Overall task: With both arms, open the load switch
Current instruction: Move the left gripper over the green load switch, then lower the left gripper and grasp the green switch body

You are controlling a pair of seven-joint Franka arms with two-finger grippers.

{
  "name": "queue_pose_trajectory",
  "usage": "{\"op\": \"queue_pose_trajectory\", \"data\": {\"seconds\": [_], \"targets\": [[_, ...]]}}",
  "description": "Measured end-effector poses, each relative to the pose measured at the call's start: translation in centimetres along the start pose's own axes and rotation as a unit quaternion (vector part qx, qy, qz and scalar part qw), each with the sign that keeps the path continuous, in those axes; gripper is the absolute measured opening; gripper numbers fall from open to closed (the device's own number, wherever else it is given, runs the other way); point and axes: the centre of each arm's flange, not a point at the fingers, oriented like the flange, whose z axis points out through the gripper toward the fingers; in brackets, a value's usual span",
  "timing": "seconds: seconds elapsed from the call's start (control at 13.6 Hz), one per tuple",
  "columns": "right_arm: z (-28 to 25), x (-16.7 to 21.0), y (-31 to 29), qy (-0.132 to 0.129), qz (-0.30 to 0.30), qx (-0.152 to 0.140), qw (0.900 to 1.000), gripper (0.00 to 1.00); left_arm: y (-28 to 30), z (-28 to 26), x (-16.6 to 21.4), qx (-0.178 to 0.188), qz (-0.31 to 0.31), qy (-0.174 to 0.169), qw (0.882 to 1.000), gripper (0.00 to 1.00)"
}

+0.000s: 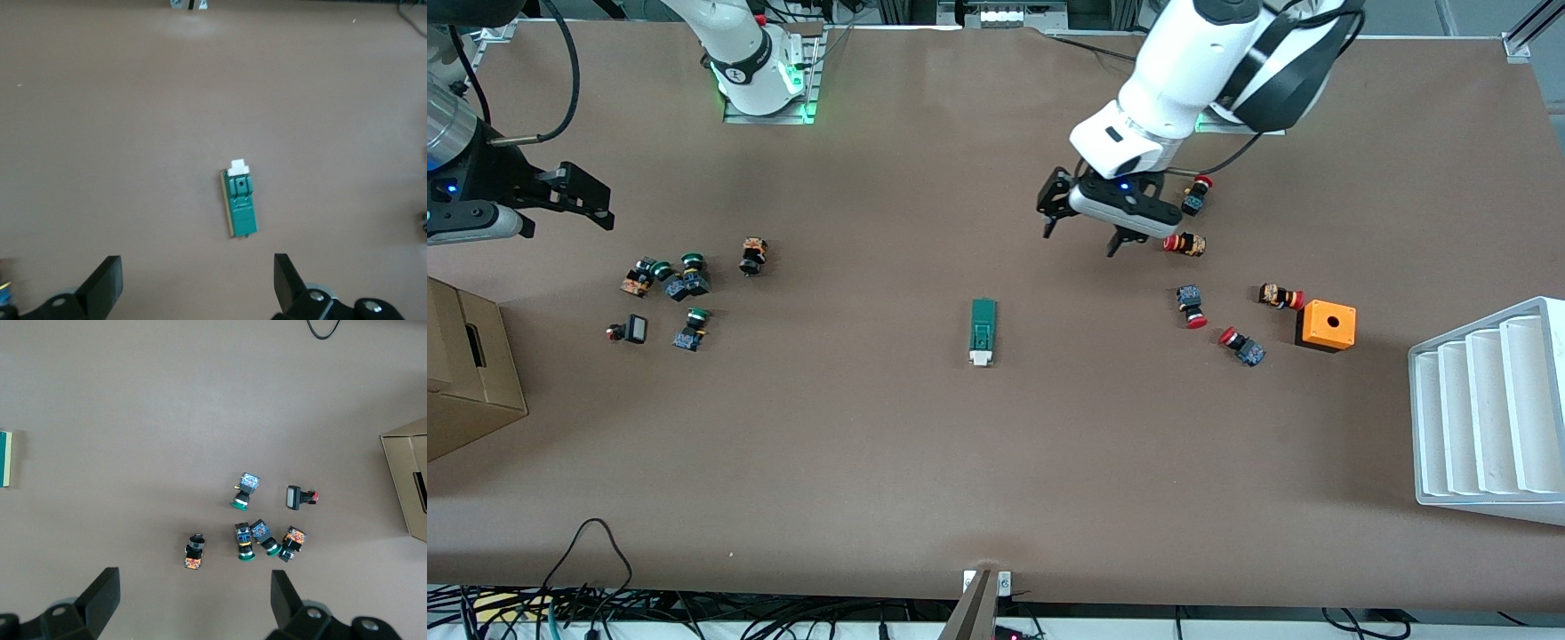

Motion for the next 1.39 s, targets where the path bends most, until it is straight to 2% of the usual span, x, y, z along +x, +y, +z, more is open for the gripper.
{"op": "queue_pose_trajectory", "data": {"seconds": [0.37,0.59,0.88,1.25,1.39], "targets": [[0.0,0.0,0.1,0.0,0.0,0.0,1.0,1.0,3.1,6.5,-4.1,0.04,-0.02,0.028,0.999,1.0],[0.0,0.0,0.1,0.0,0.001,0.0,1.0,1.0,5.3,10.5,-7.3,0.06,-0.051,0.06,0.995,1.0],[0.0,0.0,0.1,0.0,0.0,-0.003,1.0,1.0,7.6,14.5,-10.7,0.055,-0.079,0.106,0.99,1.0],[0.0,0.0,0.1,0.0,0.0,-0.003,1.0,1.0,9.1,18.4,-14.2,0.027,-0.084,0.167,0.982,1.0],[0.0,0.0,0.1,0.0,0.0,-0.003,1.0,1.0,9.1,20.2,-15.0,0.034,-0.086,0.191,0.977,1.0]]}}
